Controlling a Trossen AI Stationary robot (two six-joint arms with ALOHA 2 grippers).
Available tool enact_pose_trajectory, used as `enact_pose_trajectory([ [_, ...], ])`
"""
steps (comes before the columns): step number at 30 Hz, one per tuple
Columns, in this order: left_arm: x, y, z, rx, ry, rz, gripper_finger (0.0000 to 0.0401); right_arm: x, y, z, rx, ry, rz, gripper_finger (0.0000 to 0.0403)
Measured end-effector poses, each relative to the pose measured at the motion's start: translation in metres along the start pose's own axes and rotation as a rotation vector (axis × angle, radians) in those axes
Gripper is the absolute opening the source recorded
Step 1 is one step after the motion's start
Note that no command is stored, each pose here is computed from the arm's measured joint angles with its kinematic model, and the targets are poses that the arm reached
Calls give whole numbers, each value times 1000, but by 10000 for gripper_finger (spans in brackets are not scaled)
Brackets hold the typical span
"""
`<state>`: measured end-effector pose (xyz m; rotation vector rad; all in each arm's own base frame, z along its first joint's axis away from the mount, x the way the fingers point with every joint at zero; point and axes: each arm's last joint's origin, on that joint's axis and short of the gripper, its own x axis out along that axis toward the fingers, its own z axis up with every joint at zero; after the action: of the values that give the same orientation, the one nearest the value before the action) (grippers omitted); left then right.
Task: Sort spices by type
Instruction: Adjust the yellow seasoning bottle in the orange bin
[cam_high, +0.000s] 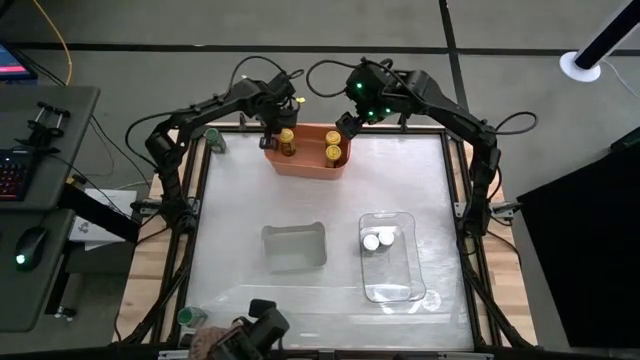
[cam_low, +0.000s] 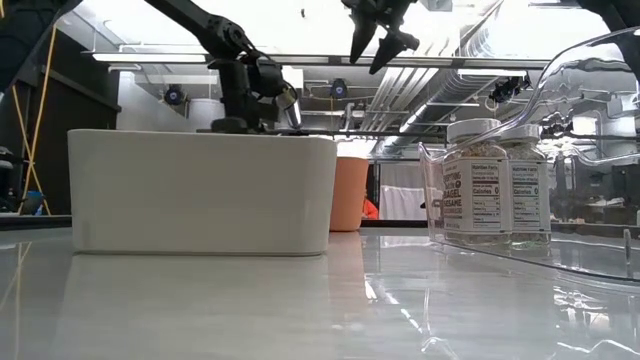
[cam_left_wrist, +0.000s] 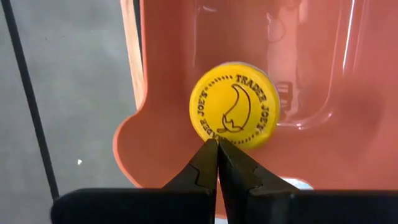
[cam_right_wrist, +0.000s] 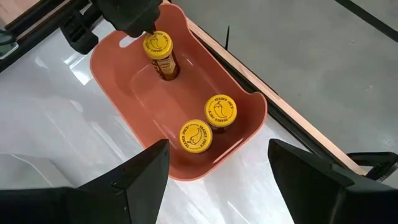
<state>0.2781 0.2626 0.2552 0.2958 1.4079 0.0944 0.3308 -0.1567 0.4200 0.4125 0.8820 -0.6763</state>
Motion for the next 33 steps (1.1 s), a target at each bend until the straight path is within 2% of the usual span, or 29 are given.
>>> enact_pose_trajectory([
  [14, 0, 1, 1, -81, 34, 49, 0, 0, 0, 0, 0, 0, 0, 268],
  [23, 21, -2, 3, -88, 90, -7, 0, 0, 0, 0, 0, 0, 1, 268],
  [33, 22, -4, 6, -90, 50, -42, 0, 0, 0, 0, 0, 0, 4, 268],
])
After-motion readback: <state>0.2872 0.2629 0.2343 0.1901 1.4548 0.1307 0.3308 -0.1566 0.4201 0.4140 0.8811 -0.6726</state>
